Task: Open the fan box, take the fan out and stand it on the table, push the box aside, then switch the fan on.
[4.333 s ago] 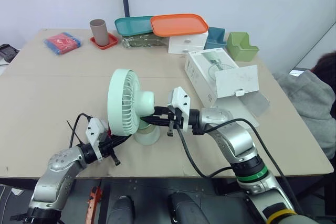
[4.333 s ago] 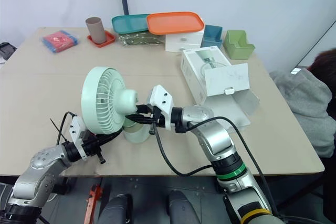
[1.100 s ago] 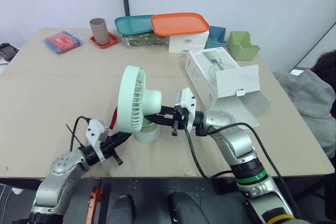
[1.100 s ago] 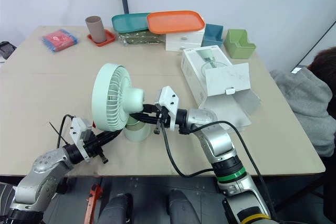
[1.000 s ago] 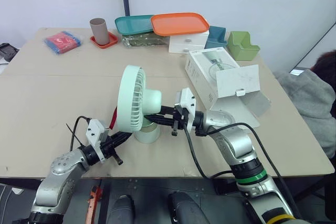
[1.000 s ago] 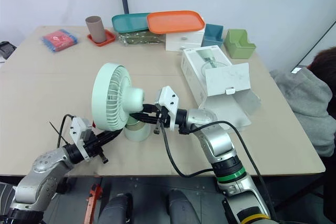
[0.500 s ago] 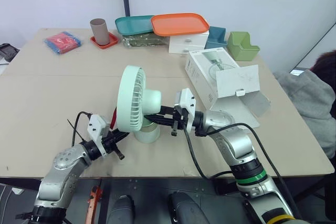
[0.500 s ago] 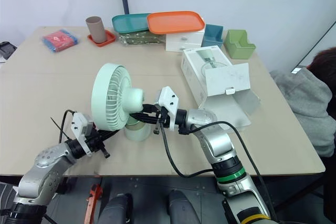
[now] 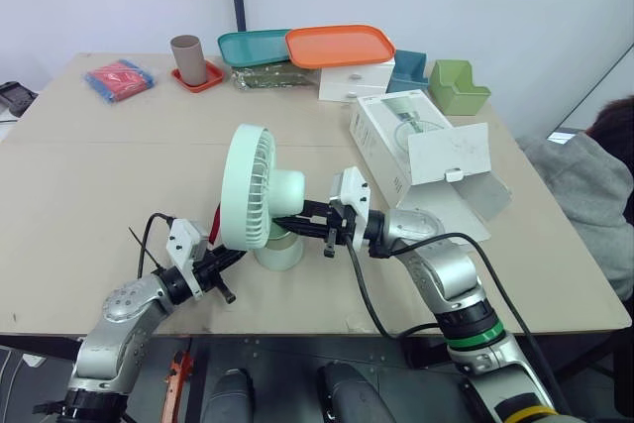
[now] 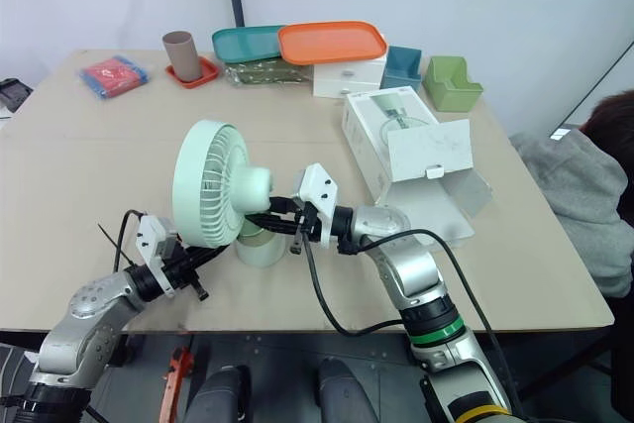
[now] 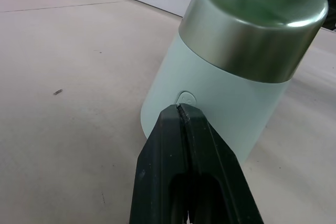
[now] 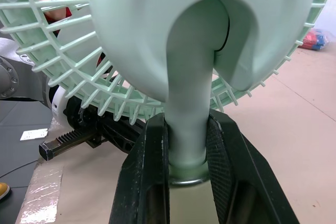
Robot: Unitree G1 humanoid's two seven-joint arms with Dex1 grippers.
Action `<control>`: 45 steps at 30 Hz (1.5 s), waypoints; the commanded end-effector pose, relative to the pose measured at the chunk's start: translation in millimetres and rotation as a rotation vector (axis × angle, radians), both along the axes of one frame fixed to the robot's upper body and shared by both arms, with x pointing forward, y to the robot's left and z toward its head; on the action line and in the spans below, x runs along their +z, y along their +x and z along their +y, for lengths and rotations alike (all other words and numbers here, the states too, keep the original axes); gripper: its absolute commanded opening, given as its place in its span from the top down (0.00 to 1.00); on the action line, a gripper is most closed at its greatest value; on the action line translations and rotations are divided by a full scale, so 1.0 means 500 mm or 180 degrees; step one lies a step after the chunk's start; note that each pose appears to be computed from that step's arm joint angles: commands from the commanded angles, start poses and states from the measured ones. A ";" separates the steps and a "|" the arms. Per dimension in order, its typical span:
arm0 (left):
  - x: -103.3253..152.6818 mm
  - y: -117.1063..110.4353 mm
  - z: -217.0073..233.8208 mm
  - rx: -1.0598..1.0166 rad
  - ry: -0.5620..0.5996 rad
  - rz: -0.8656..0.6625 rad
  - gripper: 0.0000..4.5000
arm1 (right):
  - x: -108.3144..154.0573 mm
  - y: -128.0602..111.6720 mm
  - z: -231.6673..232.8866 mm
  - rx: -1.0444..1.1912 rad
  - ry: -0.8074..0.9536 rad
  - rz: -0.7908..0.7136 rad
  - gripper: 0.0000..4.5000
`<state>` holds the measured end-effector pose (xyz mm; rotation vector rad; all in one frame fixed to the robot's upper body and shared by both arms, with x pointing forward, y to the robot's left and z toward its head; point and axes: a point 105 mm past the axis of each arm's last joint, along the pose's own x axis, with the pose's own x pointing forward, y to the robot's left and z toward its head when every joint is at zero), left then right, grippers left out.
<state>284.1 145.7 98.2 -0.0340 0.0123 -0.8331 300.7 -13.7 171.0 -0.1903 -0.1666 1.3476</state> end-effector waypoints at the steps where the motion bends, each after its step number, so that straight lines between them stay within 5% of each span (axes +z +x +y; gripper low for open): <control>1: 0.017 -0.009 -0.022 -0.0187 -0.0041 -0.0102 0.99 | 0.012 -0.018 0.017 0.0144 0.0032 -0.0090 0.91; 45: 0.025 -0.009 -0.054 -0.0372 -0.0051 -0.0102 0.99 | 0.004 -0.025 0.021 0.0145 -0.0018 -0.0079 0.91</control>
